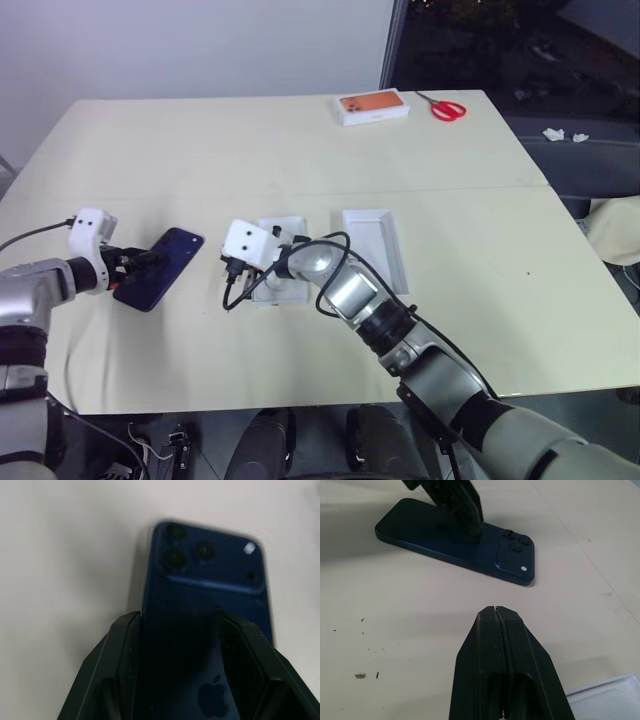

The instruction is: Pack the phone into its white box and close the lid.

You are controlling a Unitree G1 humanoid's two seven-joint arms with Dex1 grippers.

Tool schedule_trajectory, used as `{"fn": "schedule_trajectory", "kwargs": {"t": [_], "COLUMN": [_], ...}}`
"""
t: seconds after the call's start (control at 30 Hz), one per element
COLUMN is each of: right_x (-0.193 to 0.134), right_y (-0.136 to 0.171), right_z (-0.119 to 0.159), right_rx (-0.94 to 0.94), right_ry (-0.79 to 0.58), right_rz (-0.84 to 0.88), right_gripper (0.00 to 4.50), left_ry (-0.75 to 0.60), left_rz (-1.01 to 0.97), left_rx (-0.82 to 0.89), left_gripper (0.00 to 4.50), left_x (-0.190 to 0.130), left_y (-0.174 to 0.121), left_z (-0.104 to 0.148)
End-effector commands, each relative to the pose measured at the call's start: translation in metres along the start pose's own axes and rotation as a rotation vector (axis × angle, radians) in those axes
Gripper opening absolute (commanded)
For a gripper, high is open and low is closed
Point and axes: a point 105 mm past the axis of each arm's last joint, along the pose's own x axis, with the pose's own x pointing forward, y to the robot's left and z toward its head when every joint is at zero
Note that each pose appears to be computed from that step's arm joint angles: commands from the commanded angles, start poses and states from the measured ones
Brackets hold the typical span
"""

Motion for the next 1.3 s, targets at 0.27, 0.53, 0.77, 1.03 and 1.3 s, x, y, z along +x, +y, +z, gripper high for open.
{"fn": "schedule_trajectory", "kwargs": {"t": [0.27,0.53,0.77,1.03,1.3], "right_x": [-0.007,-0.008,-0.002,0.015,0.025], "right_y": [-0.007,0.000,0.012,0.020,0.032], "right_z": [0.008,0.014,0.007,0.006,-0.009], "right_rx": [-0.009,-0.016,-0.027,-0.046,-0.031], "right_ry": [-0.031,-0.059,-0.011,0.066,0.247], "right_rz": [-0.035,0.005,0.072,0.098,0.162], "right_gripper": [0.03,0.03,0.03,0.03,0.03], "left_ry": [0.165,0.184,0.139,0.145,0.143], "left_rz": [-0.089,-0.215,-0.275,-0.285,-0.304], "left_rx": [-0.106,-0.233,-0.285,-0.281,-0.270], "left_gripper": [2.49,2.49,2.49,2.49,2.49], "left_x": [0.000,-0.004,-0.007,-0.009,-0.008], "left_y": [-0.009,-0.044,-0.060,-0.064,-0.072], "left_z": [-0.039,-0.061,-0.063,-0.065,-0.064]}}
